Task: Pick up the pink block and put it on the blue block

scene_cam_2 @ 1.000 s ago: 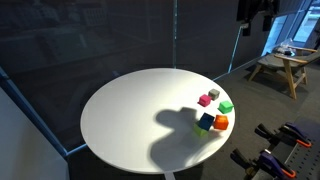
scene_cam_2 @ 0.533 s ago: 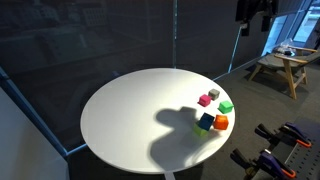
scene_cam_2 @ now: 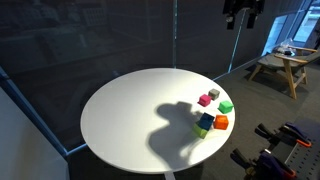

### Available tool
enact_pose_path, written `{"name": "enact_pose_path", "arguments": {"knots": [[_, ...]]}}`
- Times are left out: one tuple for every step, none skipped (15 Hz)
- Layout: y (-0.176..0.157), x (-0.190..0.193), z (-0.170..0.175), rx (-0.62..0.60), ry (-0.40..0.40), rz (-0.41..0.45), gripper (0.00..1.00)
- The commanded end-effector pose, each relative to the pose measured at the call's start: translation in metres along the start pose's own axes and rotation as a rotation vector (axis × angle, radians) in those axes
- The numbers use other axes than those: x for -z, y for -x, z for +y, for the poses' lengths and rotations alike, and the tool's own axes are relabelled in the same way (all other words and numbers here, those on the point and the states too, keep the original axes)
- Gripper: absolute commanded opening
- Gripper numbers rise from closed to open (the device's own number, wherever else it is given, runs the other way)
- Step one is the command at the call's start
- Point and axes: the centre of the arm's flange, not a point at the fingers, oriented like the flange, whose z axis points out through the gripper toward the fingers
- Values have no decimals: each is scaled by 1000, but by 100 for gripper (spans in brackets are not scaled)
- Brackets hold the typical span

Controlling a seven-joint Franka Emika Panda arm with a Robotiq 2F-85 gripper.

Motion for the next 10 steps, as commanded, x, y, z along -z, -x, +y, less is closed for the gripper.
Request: {"name": "enact_pose_path", "arguments": {"knots": [[-33, 15, -2, 18, -80, 48, 100], [-42, 17, -2, 18, -101, 69, 100], [-50, 18, -2, 18, -120, 88, 100], [-60, 18, -1, 15, -134, 109, 100], [-69, 17, 0, 13, -150, 121, 100], [-78, 15, 2, 13, -159, 132, 100], [-86, 13, 3, 17, -169, 142, 100], [-94, 10, 4, 21, -174, 150, 100], [-101, 6, 6, 28, -181, 153, 100], [-108, 2, 7, 38, -185, 157, 100]]}}
